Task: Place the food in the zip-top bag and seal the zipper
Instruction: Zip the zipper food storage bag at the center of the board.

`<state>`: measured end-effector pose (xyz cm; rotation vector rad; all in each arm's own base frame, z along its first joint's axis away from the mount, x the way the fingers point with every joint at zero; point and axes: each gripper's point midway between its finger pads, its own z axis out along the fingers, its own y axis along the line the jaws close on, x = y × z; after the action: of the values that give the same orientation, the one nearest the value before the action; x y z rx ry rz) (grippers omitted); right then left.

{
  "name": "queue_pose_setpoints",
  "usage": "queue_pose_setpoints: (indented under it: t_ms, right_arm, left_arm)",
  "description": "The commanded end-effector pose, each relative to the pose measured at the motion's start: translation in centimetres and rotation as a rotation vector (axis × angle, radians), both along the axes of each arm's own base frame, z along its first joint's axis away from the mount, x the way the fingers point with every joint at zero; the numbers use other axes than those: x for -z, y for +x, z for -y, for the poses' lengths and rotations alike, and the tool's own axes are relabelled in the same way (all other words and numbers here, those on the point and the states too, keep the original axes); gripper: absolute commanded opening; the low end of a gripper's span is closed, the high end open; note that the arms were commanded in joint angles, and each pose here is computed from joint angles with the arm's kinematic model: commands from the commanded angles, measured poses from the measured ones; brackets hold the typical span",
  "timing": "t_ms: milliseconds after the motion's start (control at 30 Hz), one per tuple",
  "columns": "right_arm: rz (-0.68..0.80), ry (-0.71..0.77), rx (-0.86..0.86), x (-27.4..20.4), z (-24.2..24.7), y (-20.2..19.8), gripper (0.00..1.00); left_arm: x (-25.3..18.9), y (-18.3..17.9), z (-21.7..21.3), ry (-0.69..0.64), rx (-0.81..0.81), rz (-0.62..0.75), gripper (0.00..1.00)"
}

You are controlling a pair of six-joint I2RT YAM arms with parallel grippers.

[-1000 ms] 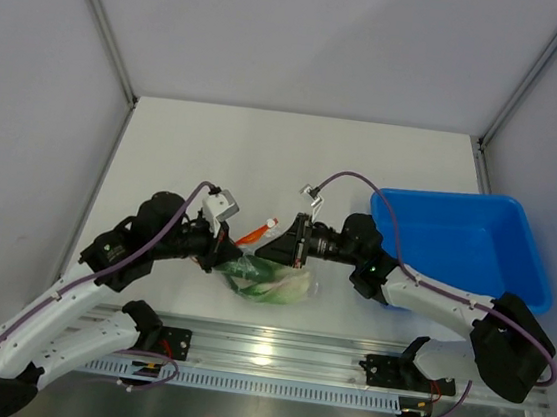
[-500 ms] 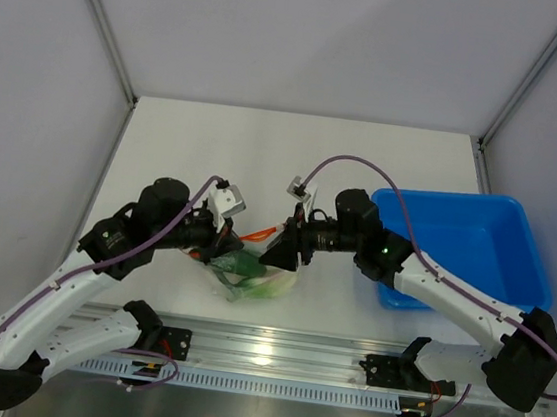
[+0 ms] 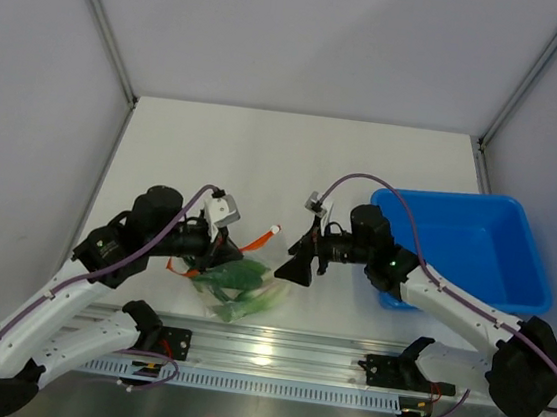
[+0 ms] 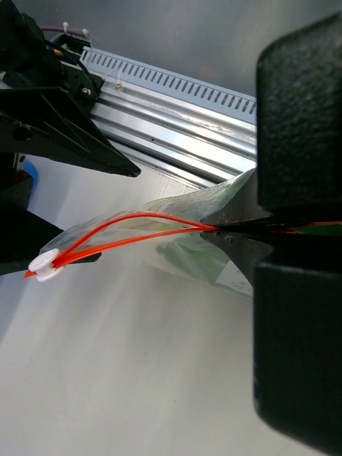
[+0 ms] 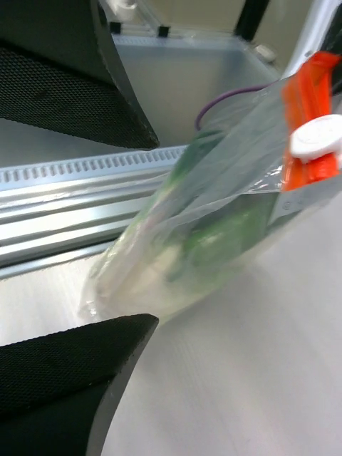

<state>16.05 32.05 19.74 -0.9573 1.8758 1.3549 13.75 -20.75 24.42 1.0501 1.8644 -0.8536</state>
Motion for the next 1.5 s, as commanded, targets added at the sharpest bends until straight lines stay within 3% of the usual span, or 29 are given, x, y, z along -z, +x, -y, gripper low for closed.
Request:
queue_pose_setpoints:
  t_ms: [0, 133, 333, 600, 700, 733, 900, 1067, 1200, 1333, 1467]
  right_arm:
    - [0.086, 0.178, 0.040, -4.5, -0.9, 0.8, 0.99]
    - [0.103, 0.241, 0.139, -6.6, -0.1, 1.2, 0.99]
    - [0.131, 0.124, 0.042, -5.1, 0.2, 0.5, 0.99]
    - [0.224, 0.212, -0.055, -4.1, 0.2, -0.3, 0.99]
    - [0.219, 0.215, -0.049, -3.3, -0.2, 0.3, 0.99]
    - [0.212, 0.217, -0.038, -3.2, -0.2, 0.5, 0.99]
    - [0.169, 0.172, 0.115, -0.6, 0.9, 3.3, 1.00]
    - [0.129, 0.159, 0.108, 1.9, 1.5, 2.7, 0.99]
    - [0.110, 0.149, 0.086, 3.2, 1.2, 2.7, 0.99]
    - [0.118, 0.181, -0.002, 2.5, 0.6, 2.0, 1.00]
    - [0.150, 0.227, -0.079, 0.4, 0.4, 1.1, 0.99]
  left_arm:
    - [-3.0, -0.1, 1.4, -0.128, 0.039, 0.057, 0.01]
    - [-2.9, -0.2, 1.7, -0.135, 0.051, 0.032, 0.01]
    - [-4.4, 0.1, 2.2, -0.157, 0.060, 0.046, 0.01]
    - [-6.6, 0.5, 3.5, -0.183, 0.092, 0.018, 0.01]
    - [-7.6, 1.1, 3.6, -0.166, 0.030, -0.047, 0.01]
    - [-9.4, 2.1, 2.5, -0.126, -0.078, -0.021, 0.01]
    - [-3.2, 4.8, 3.1, 0.156, -0.137, -0.081, 0.00]
    - [-0.7, 4.7, 4.2, 0.169, -0.125, -0.091, 0.00]
    - [2.1, 5.0, 3.7, 0.274, -0.136, -0.130, 0.01]
    - [-1.9, 2.6, 4.5, 0.080, -0.011, -0.034, 0.01]
    - [-3.8, 0.3, 4.6, 0.015, 0.094, -0.020, 0.01]
